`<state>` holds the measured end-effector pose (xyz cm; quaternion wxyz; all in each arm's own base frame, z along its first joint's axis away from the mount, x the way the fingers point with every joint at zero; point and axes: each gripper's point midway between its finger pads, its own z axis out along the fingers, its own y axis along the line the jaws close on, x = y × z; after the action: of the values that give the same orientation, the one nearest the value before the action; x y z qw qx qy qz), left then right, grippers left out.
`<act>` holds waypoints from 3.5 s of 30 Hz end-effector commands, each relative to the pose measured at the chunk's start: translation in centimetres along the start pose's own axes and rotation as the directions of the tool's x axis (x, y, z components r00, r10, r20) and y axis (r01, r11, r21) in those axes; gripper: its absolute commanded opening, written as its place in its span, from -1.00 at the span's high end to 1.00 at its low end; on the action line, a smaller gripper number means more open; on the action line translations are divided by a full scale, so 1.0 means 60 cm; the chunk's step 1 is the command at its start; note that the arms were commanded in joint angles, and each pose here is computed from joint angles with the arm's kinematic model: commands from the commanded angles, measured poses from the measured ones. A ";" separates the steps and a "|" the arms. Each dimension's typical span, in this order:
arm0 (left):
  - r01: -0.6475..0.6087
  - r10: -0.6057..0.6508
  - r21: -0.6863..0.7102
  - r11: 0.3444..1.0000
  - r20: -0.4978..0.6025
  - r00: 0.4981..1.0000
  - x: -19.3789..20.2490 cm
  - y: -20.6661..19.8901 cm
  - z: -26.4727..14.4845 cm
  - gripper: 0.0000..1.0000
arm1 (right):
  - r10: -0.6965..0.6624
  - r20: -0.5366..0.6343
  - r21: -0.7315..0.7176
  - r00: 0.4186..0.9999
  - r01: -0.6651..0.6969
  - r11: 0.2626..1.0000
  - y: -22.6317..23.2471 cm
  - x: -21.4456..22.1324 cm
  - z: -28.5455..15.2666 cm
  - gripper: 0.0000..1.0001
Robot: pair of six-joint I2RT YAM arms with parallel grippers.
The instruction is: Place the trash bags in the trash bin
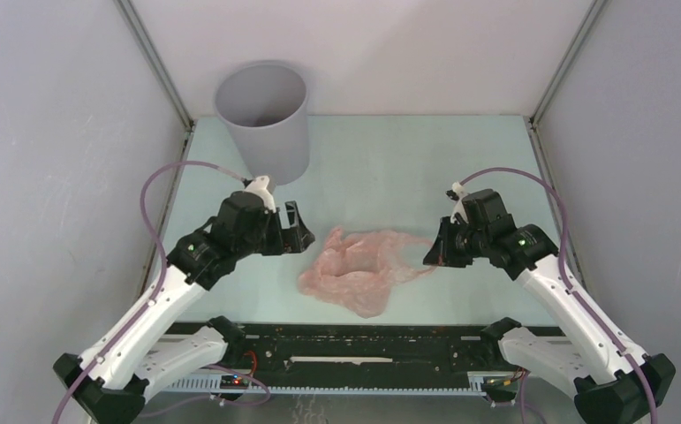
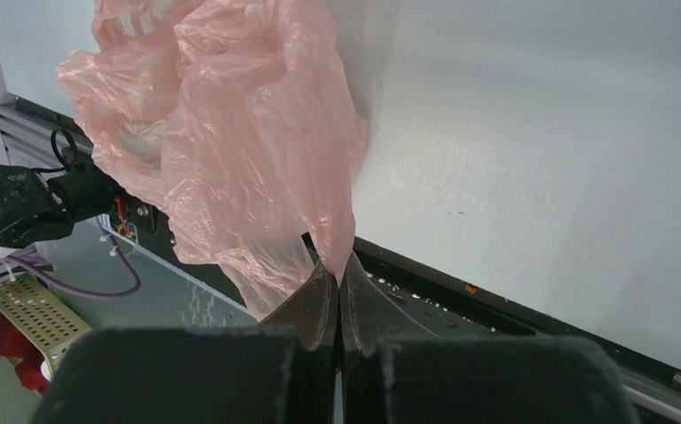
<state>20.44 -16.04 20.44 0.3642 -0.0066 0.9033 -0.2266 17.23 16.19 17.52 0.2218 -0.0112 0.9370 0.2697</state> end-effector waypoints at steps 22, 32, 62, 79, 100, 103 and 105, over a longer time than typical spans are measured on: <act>-0.385 0.344 -0.039 0.922 -0.374 0.861 0.028 -0.109 0.217 -0.55 | -0.006 0.059 -0.007 0.998 0.006 1.000 0.010 0.007 -0.045 1.00; -0.435 0.380 -0.113 0.893 -0.329 0.864 -0.028 -0.117 0.223 0.81 | 0.006 0.071 0.057 0.997 -0.010 0.998 -0.009 -0.001 -0.037 1.00; 0.011 0.000 0.078 0.997 -0.146 0.989 0.066 -0.098 0.129 1.00 | 0.036 -0.006 0.046 0.999 -0.036 0.998 -0.034 0.046 0.054 1.00; -0.217 -0.058 0.386 0.896 0.589 0.806 -0.450 -0.361 -0.188 1.00 | -0.150 0.864 0.006 0.481 0.287 0.958 0.216 -0.309 -0.414 1.00; -0.103 -0.022 0.341 0.934 0.342 0.939 -0.394 -0.295 -0.081 1.00 | -0.163 0.533 0.037 0.830 0.169 0.985 0.146 -0.303 -0.210 1.00; -0.201 -0.130 0.494 0.846 0.557 0.820 -0.502 -0.377 -0.273 1.00 | -0.188 0.704 -0.016 0.685 0.280 0.960 0.238 -0.341 -0.371 1.00; -0.269 -0.166 0.541 0.797 0.624 0.764 -0.509 -0.395 -0.337 1.00 | -0.193 0.805 -0.024 0.561 0.356 0.934 0.274 -0.333 -0.448 1.00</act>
<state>34.27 -27.24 50.27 0.5440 0.0119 0.7361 -0.4026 27.42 16.13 48.27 0.5764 -0.0132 0.7649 0.2872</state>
